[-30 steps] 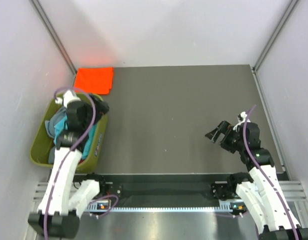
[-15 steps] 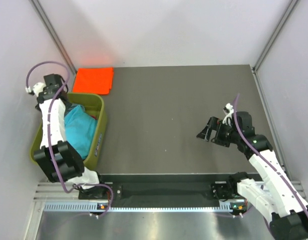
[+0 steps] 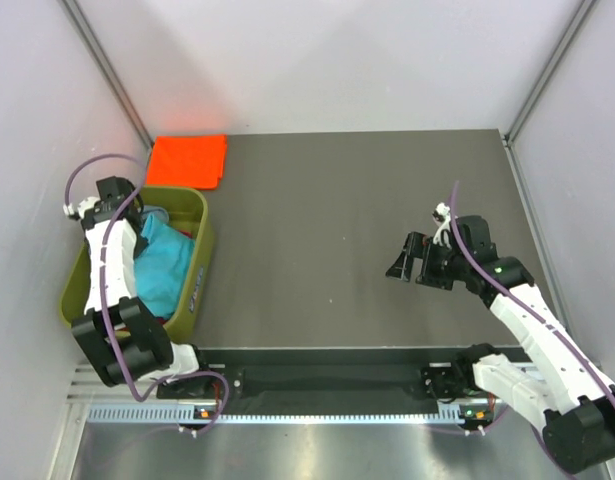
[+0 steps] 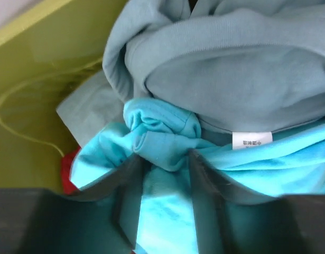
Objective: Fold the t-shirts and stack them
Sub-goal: Grab the tshirt from the pile
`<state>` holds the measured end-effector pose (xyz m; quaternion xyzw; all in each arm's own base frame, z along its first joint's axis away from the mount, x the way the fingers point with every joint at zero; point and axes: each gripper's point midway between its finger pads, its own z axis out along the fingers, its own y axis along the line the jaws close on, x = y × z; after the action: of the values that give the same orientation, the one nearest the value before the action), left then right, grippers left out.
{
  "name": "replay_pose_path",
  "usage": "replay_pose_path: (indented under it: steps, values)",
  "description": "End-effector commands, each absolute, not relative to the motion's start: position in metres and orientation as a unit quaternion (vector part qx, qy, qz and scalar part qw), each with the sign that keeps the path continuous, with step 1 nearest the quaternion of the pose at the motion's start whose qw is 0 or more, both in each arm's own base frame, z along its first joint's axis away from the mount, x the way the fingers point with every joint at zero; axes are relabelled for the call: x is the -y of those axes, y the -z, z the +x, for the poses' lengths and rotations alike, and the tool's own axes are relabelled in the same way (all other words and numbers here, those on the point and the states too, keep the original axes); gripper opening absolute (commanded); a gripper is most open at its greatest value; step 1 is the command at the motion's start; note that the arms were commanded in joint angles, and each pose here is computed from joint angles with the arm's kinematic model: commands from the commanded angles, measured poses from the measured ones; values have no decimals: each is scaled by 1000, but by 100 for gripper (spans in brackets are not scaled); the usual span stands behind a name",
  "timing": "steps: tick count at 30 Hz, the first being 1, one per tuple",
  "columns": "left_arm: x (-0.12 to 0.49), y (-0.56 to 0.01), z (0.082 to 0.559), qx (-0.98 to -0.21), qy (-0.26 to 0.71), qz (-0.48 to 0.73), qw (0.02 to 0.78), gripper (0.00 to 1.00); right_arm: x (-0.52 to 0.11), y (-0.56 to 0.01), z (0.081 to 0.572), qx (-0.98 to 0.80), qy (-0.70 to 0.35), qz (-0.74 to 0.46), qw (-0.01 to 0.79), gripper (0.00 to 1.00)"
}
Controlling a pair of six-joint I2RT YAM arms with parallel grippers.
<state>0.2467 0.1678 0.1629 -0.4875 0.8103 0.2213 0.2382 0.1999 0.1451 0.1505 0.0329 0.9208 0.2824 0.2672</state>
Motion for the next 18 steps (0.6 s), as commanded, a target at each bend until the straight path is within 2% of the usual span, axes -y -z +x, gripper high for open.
replay_pose_path:
  steps: [1, 6, 11, 16, 18]
  values:
    - [-168, -174, 240, -810, -226, -479, 253, 0, -150, -164, 205, -911, -292, 27, 289, 95]
    - [-168, -232, 258, -790, -198, -483, 322, 0, -153, -157, 202, -911, -304, 39, 276, 95]
    - [-142, -292, 279, -775, -110, -477, 400, 0, -155, -156, 201, -908, -313, 46, 276, 95]
    - [-86, -406, 315, -712, 98, -437, 541, 0, -155, -154, 200, -908, -316, 49, 271, 95]
    - [-39, -461, 325, -688, 227, -367, 584, 0, -156, -154, 200, -907, -317, 51, 273, 95]
